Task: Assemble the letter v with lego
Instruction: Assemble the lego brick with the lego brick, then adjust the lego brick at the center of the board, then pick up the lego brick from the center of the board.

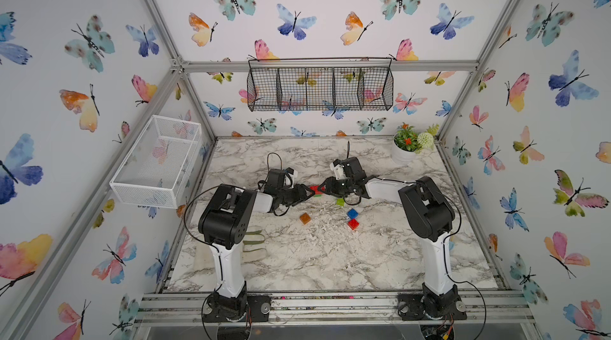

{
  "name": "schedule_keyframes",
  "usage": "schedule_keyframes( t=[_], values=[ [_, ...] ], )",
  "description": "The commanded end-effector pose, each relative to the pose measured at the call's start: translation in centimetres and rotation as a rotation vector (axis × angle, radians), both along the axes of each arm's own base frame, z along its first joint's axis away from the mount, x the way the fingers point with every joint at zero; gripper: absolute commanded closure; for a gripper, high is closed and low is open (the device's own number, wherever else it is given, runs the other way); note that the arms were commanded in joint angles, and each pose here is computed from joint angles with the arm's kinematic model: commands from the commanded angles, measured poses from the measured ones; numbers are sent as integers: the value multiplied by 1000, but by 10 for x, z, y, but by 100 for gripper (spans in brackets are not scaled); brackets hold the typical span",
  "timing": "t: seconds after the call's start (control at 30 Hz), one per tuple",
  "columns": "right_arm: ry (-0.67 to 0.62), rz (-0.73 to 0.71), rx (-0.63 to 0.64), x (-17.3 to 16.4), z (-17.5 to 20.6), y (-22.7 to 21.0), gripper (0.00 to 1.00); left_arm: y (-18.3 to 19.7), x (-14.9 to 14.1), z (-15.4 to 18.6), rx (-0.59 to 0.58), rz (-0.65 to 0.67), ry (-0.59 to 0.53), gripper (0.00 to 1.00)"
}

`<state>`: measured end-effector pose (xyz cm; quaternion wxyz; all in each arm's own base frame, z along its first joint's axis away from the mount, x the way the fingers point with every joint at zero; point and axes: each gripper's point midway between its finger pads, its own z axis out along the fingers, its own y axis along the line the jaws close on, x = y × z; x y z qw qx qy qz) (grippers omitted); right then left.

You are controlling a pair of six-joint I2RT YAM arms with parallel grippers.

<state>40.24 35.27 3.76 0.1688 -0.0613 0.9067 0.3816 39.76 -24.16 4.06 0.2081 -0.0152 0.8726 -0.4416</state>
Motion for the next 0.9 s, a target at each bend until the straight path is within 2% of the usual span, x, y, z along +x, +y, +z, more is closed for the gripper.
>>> schedule_keyframes(
  t=[0.0,0.13,0.27,0.5,0.67,0.87],
  values=[
    [256,-46,-304,-49,-103,-59,59,14,-18,-40,61,36,141,46],
    [224,-33,-297,-48,-96,-58,59,14,-17,-37,56,39,134,46],
    [128,-22,-239,-24,-57,-42,55,11,-12,-14,30,32,83,44],
    [-6,-10,-149,17,3,-13,45,8,-12,32,-9,14,-27,33],
    [-57,14,-99,23,33,-4,38,8,-12,46,-30,5,-53,27],
    [-94,28,-129,14,45,-14,36,4,-4,50,-41,5,-62,26]
  ],
)
